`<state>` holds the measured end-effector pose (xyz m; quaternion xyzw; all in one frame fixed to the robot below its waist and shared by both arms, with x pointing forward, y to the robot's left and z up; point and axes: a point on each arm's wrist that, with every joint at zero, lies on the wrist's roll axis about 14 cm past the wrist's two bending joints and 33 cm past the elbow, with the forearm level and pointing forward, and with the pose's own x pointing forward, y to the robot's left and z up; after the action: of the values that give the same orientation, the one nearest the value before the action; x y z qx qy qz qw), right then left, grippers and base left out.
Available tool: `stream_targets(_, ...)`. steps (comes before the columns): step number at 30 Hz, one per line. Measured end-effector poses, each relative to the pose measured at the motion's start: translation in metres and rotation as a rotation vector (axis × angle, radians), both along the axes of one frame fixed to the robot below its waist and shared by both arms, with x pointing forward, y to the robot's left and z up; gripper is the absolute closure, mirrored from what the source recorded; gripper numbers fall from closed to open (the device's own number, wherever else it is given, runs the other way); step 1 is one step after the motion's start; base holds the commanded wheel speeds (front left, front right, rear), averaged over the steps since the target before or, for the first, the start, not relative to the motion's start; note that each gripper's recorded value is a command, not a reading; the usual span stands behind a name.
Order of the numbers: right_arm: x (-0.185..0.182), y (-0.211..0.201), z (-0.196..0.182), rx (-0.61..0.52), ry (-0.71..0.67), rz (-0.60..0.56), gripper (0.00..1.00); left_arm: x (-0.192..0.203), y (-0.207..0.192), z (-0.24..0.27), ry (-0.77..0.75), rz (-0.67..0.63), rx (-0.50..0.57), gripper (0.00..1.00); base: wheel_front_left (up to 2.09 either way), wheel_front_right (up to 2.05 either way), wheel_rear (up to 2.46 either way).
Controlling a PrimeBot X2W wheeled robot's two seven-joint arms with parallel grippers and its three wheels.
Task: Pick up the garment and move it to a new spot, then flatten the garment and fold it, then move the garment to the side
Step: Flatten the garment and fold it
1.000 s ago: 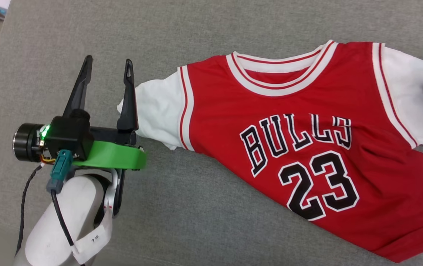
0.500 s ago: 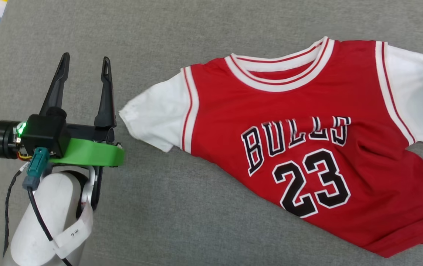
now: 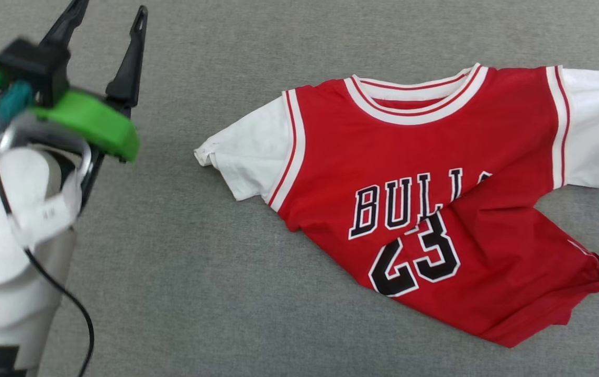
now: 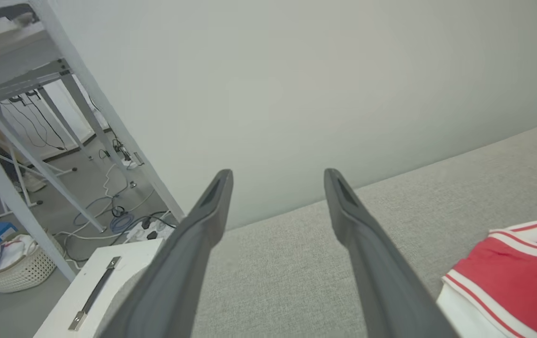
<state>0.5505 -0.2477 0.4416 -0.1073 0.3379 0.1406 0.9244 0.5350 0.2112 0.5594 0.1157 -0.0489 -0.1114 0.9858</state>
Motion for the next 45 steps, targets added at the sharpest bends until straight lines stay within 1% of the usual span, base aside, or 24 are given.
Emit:
stream_targets(2,-0.003,-0.003,0.002,-0.001,-0.002,-0.005,1.0,0.012,-0.009,-0.001,0.061,-0.025,-0.005,0.0,0.0,0.0,0.0)
stream_targets(3,-0.005,-0.003,0.003,0.0,-0.005,-0.005,1.0,0.019,-0.014,-0.005,0.118,-0.037,-0.006,0.0,0.0,0.0,0.0)
stream_targets(6,-0.008,-0.007,0.003,-0.002,-0.003,-0.01,1.0,0.027,-0.027,-0.034,0.354,-0.065,-0.008,0.0,0.0,0.0,0.0)
stream_targets(8,-0.009,-0.007,0.001,-0.001,0.0,-0.009,1.0,0.024,-0.035,-0.057,0.525,-0.093,0.022,0.0,0.0,0.0,0.0)
stream_targets(12,-0.012,-0.007,-0.004,-0.001,0.011,-0.009,1.0,0.013,-0.041,-0.085,0.761,-0.129,0.063,0.0,0.0,0.0,0.0)
stream_targets(13,-0.013,-0.007,-0.005,-0.001,0.014,-0.008,1.0,0.009,-0.042,-0.093,0.819,-0.138,0.082,0.0,0.0,0.0,0.0)
stream_targets(14,-0.013,-0.007,-0.008,0.001,0.017,-0.007,1.0,-0.004,-0.046,-0.115,0.952,-0.163,0.129,0.0,0.0,0.0,0.0)
stream_targets(15,-0.012,-0.006,-0.009,0.002,0.016,-0.005,1.0,-0.008,-0.048,-0.122,0.993,-0.172,0.14,0.0,0.0,0.0,0.0)
stream_targets(17,-0.011,-0.004,-0.01,0.006,0.017,-0.002,1.0,-0.017,-0.049,-0.136,1.061,-0.183,0.161,0.0,0.0,0.0,0.0)
stream_targets(20,-0.01,-0.002,-0.014,0.008,0.024,0.001,1.0,-0.029,-0.044,-0.159,1.145,-0.185,0.229,0.0,0.0,0.0,0.0)
stream_targets(24,-0.008,-0.002,-0.017,0.006,0.027,0.003,1.0,-0.046,-0.042,-0.184,1.24,-0.199,0.263,0.0,0.0,0.0,0.0)
stream_targets(32,-0.004,0.0,-0.026,0.0,0.038,0.012,1.0,-0.05,-0.041,-0.196,1.291,-0.225,0.322,0.0,0.0,0.0,0.0)
stream_targets(33,-0.003,0.0,-0.026,0.0,0.036,0.014,1.0,-0.05,-0.041,-0.197,1.295,-0.227,0.325,0.38,0.0,0.0,0.0)
stream_targets(34,-0.002,0.001,-0.026,0.001,0.036,0.016,1.0,-0.051,-0.042,-0.198,1.3,-0.229,0.327,1.0,0.0,0.0,0.0)
stream_targets(37,-0.001,0.005,-0.027,0.004,0.033,0.023,1.0,-0.052,-0.043,-0.199,1.302,-0.24,0.33,1.0,0.0,0.0,0.0)
stream_targets(41,0.001,0.008,-0.019,0.011,-0.004,0.031,1.0,-0.054,-0.047,-0.195,1.26,-0.259,0.332,1.0,0.0,0.0,0.0)
stream_targets(45,0.004,0.01,0.002,0.021,-0.082,0.038,1.0,-0.044,-0.048,-0.176,1.109,-0.274,0.323,1.0,0.0,0.0,0.0)
